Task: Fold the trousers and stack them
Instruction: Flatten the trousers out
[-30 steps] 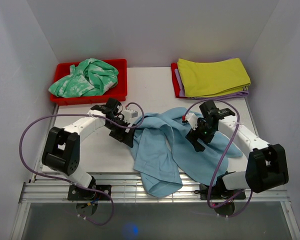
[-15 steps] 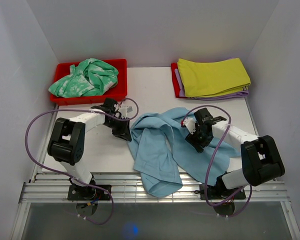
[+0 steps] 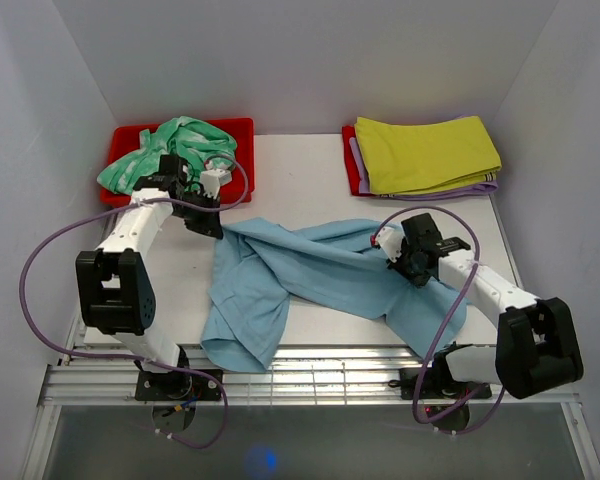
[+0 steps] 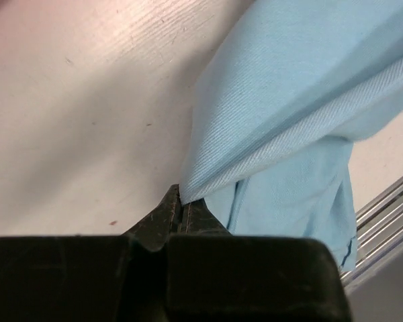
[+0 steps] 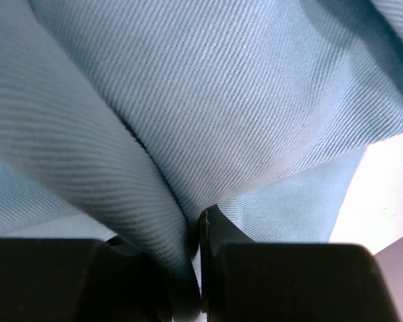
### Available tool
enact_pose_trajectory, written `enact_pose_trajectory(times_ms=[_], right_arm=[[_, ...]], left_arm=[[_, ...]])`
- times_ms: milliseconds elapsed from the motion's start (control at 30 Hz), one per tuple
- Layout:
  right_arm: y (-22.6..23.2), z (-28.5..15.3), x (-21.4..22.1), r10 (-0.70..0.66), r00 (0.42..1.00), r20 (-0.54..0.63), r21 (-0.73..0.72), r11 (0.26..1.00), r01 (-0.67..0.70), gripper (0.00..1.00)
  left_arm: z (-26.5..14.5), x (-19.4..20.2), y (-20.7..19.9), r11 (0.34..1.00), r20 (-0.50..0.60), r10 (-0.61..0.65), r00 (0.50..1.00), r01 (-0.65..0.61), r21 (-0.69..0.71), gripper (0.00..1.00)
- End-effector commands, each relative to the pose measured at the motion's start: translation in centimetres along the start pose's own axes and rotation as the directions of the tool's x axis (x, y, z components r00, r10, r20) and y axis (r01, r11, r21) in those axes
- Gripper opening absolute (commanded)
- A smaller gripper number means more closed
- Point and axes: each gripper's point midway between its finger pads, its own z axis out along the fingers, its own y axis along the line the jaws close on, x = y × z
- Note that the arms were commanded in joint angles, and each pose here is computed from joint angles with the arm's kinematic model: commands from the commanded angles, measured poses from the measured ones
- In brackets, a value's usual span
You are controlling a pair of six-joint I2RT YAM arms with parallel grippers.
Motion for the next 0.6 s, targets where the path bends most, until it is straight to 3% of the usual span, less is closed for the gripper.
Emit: enact_pose_trajectory(times_ms=[0, 167, 267, 300, 400, 433, 467, 533, 567], right_arm=[[-0.9, -2.0, 3.2, -0.08, 0.991, -0.108, 0.034, 0.996, 0.084, 0.08], [-2.9, -3.0, 3.0, -0.133, 0.985, -0.113, 0.062, 0.988, 0.14, 0.08], [-3.9, -2.9, 2.9, -0.13, 0.985, -0.115, 0.053, 0.989, 0.137, 0.08], [-4.7, -2.9, 2.9, -0.114, 0.987, -0.118, 0.053, 0.991, 0.12, 0.08], [-6.0, -2.5, 3.1, -0.088, 0.988, -0.129, 0.047, 0.994, 0.095, 0.09], [-6.3, -2.4, 3.0, -0.078, 0.988, -0.13, 0.044, 0.995, 0.084, 0.14], [-6.6, -2.4, 3.2, -0.061, 0.989, -0.133, 0.045, 0.997, 0.067, 0.2], [-7.2, -2.5, 2.7, -0.041, 0.992, -0.12, 0.047, 0.998, 0.047, 0.45], [-7.4, -2.6, 2.6, -0.023, 0.993, -0.117, 0.053, 0.998, 0.029, 0.67]], left_arm=[[-4.8, -3.8, 3.1, 0.918, -0.023, 0.362, 0.932, -0.36, -0.167, 0.0], [-1.3, -8.9, -0.6, 0.794, -0.052, 0.589, 0.807, -0.589, -0.153, 0.0], [1.0, -12.9, -0.9, 0.746, -0.007, 0.639, 0.769, -0.622, -0.237, 0.0], [1.6, -13.8, -1.3, 0.74, 0.003, 0.643, 0.765, -0.621, -0.256, 0.1], [2.4, -14.9, -0.8, 0.809, -0.001, 0.55, 0.835, -0.533, -0.249, 0.34], [2.1, -14.9, -0.5, 0.84, 0.011, 0.502, 0.865, -0.484, -0.245, 0.65], [1.5, -14.3, -1.4, 0.871, 0.03, 0.471, 0.882, -0.459, -0.175, 0.87], [-0.2, -12.8, -0.4, 0.915, 0.046, 0.391, 0.919, -0.383, -0.126, 0.89], [-1.5, -10.8, 0.4, 0.938, 0.037, 0.334, 0.942, -0.328, -0.112, 0.89]])
